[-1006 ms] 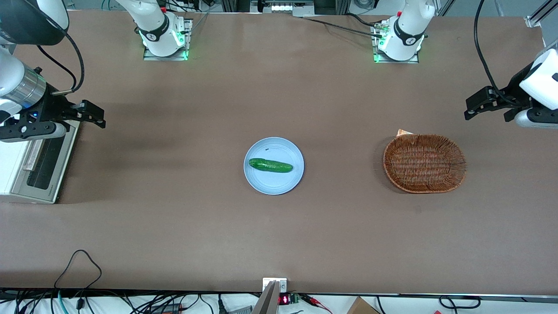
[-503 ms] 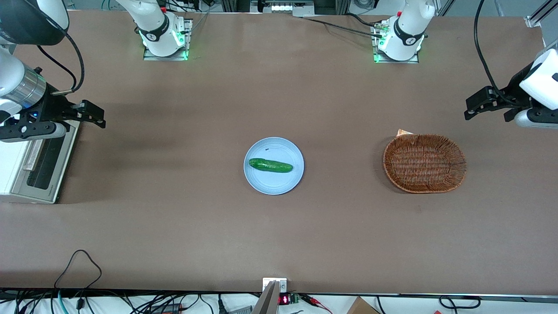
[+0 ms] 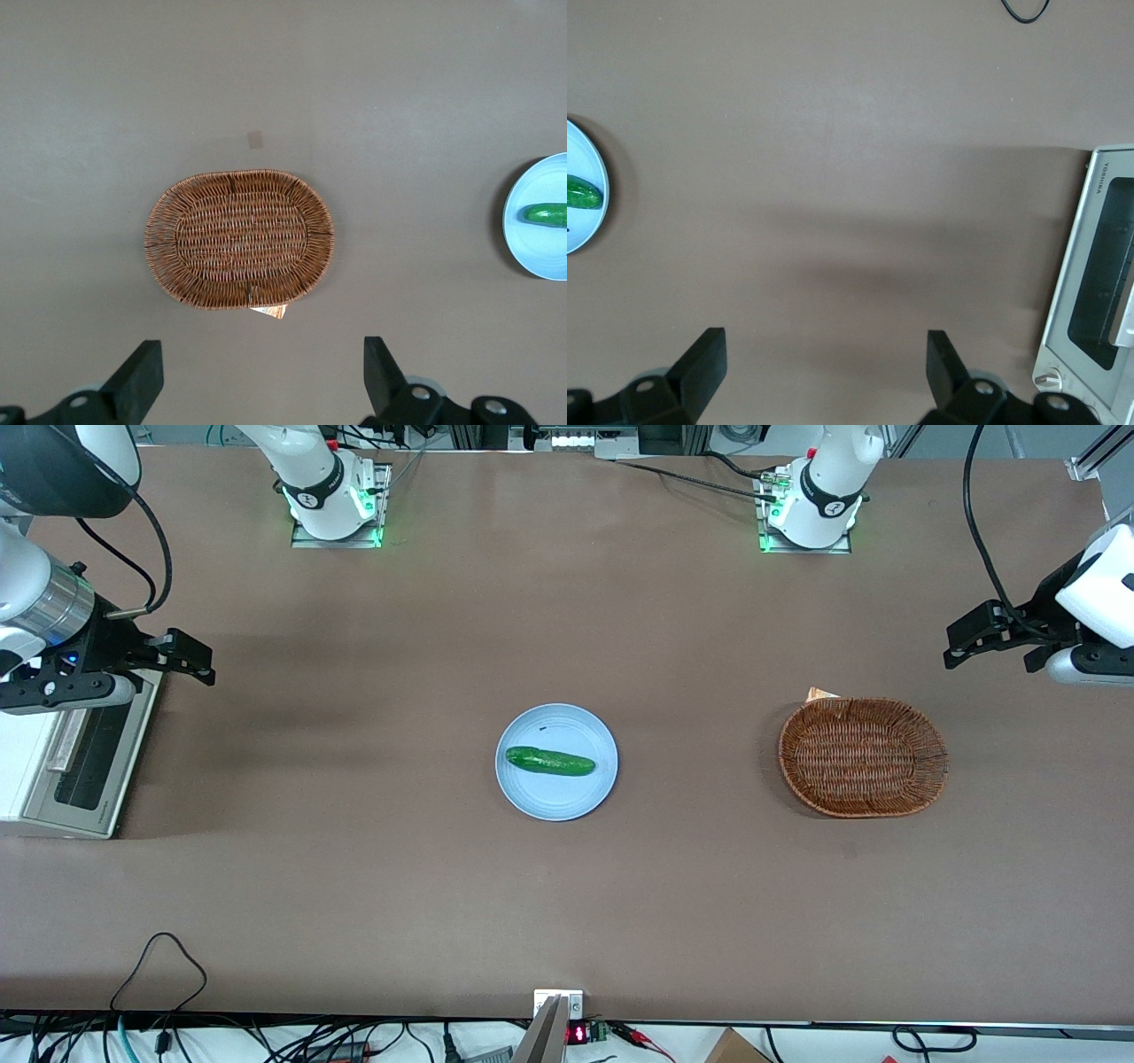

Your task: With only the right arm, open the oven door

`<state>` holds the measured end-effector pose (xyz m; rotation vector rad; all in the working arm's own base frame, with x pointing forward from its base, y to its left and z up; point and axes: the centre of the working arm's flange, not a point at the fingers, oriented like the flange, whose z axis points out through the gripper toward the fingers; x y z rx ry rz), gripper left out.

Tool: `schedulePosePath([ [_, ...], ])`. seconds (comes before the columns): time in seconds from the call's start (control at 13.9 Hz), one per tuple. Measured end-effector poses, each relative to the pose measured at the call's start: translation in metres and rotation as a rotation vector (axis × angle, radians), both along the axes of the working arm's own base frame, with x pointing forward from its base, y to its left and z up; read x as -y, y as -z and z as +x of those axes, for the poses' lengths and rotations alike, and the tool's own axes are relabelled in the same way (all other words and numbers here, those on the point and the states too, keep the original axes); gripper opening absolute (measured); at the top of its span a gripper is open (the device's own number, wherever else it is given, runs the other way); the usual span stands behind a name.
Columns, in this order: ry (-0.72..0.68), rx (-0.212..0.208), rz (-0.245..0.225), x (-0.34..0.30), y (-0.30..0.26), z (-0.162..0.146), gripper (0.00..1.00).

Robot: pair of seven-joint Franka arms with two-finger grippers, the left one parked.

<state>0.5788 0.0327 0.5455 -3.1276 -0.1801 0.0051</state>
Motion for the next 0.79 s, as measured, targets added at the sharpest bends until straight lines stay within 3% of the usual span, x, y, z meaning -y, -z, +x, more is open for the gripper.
schedulePosePath([
  [0.79, 0.000, -0.010, 0.000, 0.0000, 0.0027, -0.0004, 1.00],
])
